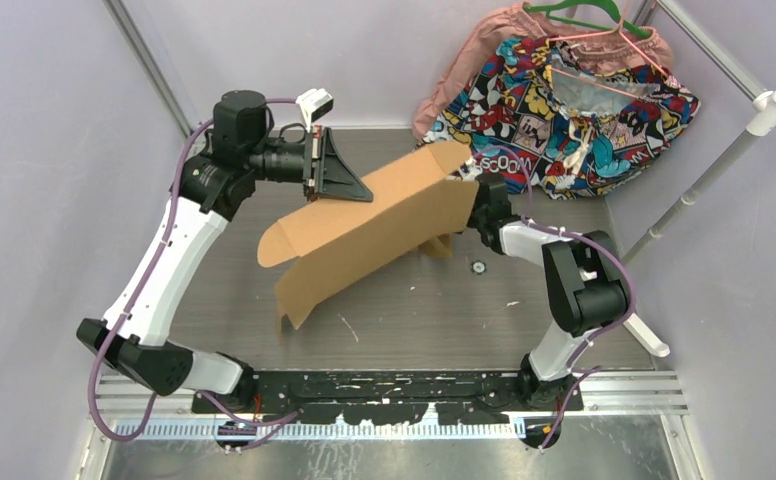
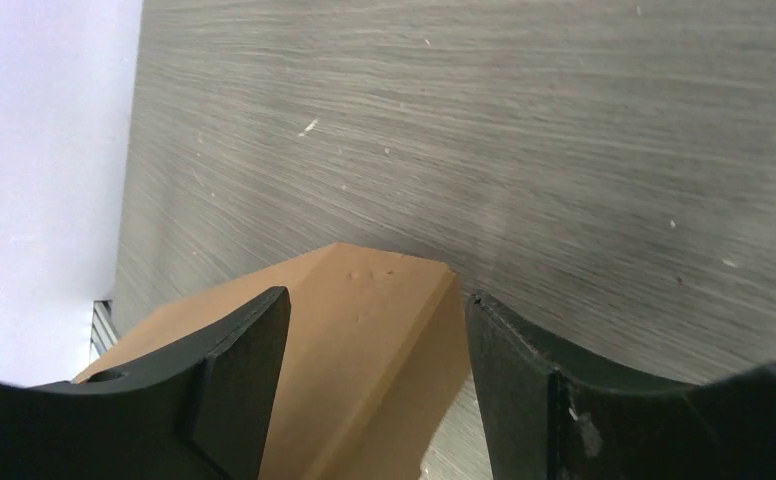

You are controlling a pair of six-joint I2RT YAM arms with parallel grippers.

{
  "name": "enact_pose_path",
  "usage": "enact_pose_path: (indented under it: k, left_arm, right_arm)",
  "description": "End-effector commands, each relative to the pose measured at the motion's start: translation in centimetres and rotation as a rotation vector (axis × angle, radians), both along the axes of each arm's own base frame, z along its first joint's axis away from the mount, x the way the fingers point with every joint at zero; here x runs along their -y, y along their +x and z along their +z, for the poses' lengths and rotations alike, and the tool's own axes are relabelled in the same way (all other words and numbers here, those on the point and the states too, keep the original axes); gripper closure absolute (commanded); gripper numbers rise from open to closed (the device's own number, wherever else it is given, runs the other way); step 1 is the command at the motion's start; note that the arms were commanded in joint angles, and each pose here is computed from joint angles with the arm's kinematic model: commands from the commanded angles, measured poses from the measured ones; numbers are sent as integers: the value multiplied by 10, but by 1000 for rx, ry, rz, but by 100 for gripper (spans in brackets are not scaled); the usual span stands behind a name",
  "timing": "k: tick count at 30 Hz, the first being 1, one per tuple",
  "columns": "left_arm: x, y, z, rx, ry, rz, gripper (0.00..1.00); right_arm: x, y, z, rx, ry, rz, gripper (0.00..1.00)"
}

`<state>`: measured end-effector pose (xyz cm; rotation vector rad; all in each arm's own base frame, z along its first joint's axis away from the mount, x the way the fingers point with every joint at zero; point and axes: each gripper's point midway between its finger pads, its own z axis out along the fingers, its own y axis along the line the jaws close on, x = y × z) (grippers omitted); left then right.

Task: Fold the paper box
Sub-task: Fold the paper box at the center of the board.

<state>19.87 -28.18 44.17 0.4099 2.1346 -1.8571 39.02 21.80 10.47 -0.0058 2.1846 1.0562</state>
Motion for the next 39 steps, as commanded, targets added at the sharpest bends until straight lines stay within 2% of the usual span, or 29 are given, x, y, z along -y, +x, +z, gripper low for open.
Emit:
enact_pose_path:
  k: [1, 9, 18, 30, 39]
  left_arm:
    - [-4, 1, -5, 74, 50, 5, 89]
    - [-18, 24, -33, 51, 105, 55, 92]
    - [-33, 54, -12, 48, 27, 118, 92]
    - [-70, 132, -16, -53, -45, 283, 92]
    - [-103, 170, -26, -74, -67, 335, 92]
  right_arm:
    - [-1, 4, 22, 81, 13, -3, 30]
    - [-3, 8, 22, 78, 8, 4, 30]
    - [-10, 10, 44, 106, 24, 39, 33]
    - [-14, 0, 55, 46, -11, 119, 34]
    - [-20, 12, 53, 29, -12, 129, 34]
